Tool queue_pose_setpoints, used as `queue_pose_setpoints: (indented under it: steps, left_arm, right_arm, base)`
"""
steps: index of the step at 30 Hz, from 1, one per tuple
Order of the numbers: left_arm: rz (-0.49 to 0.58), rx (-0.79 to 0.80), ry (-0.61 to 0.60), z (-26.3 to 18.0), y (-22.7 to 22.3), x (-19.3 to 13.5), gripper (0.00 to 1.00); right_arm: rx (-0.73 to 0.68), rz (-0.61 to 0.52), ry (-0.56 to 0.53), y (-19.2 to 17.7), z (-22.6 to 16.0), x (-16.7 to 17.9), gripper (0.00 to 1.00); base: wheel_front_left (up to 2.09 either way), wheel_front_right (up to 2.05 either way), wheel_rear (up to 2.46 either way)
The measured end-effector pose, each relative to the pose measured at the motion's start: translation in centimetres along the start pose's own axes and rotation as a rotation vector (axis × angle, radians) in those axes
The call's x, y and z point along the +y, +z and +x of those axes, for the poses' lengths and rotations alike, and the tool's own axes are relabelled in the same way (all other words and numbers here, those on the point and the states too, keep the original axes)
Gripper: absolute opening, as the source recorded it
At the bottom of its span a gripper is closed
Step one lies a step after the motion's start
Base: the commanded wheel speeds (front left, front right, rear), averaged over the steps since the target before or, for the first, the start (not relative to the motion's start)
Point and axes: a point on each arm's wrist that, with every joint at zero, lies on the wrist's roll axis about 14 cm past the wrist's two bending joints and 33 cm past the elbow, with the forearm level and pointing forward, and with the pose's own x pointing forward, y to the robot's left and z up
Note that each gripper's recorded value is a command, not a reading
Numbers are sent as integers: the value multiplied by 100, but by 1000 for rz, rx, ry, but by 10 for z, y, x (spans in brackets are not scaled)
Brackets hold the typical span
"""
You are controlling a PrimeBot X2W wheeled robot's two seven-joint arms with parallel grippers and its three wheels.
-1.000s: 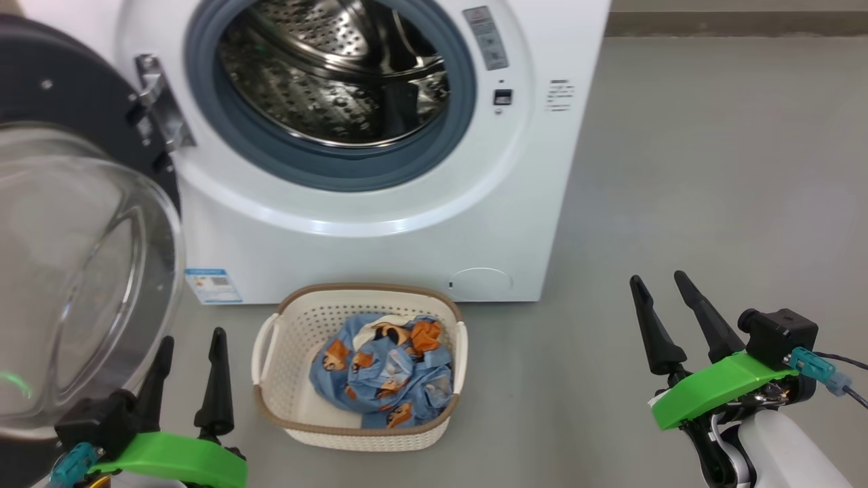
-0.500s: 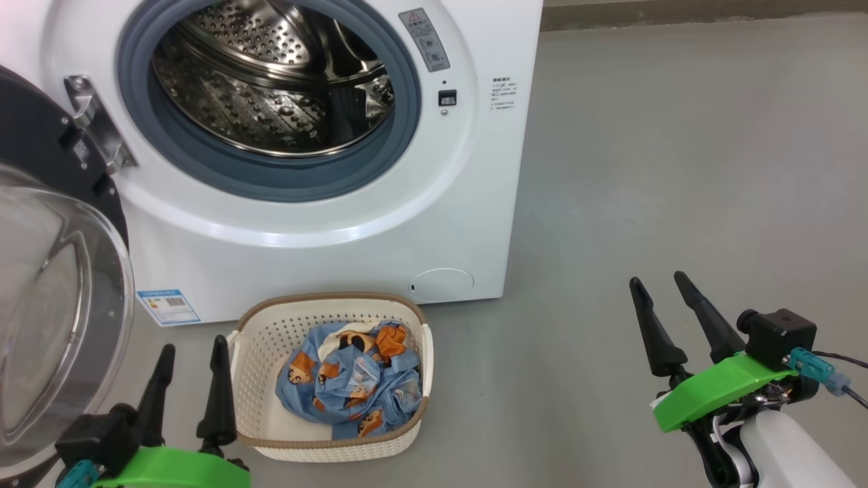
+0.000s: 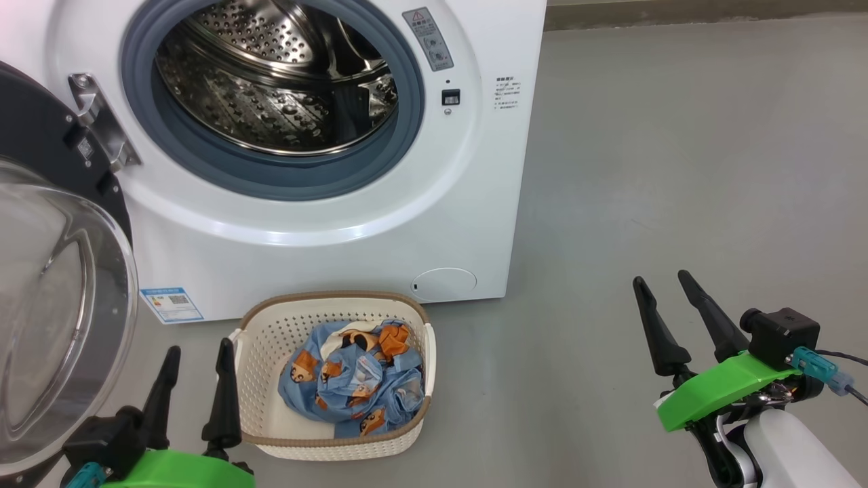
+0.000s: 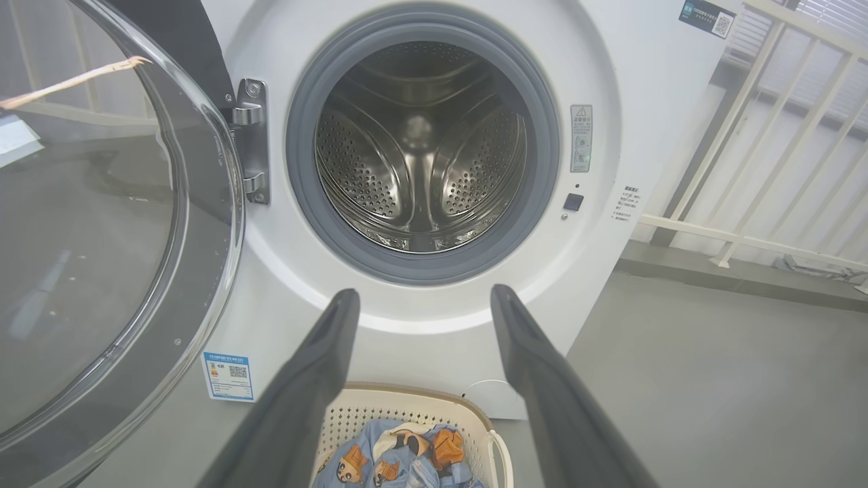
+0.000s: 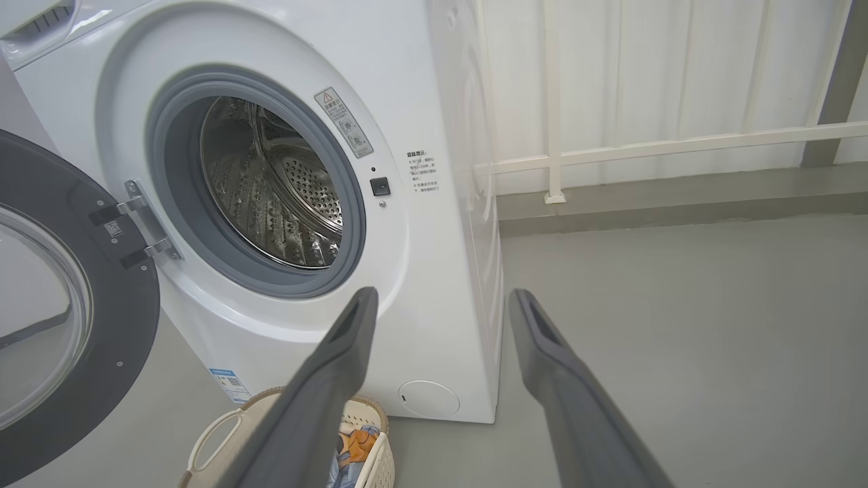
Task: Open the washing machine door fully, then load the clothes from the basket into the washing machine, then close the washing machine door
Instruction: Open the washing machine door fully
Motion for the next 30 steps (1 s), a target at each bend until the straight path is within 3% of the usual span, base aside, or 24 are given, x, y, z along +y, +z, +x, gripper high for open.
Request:
queue_pose_setpoints:
  steps: [30]
  left_arm:
    - [11,-1,-2,-3,0,2,100]
  right_arm:
    - [3,2,13,-2,3,5,100]
  base:
    - [0,0,0]
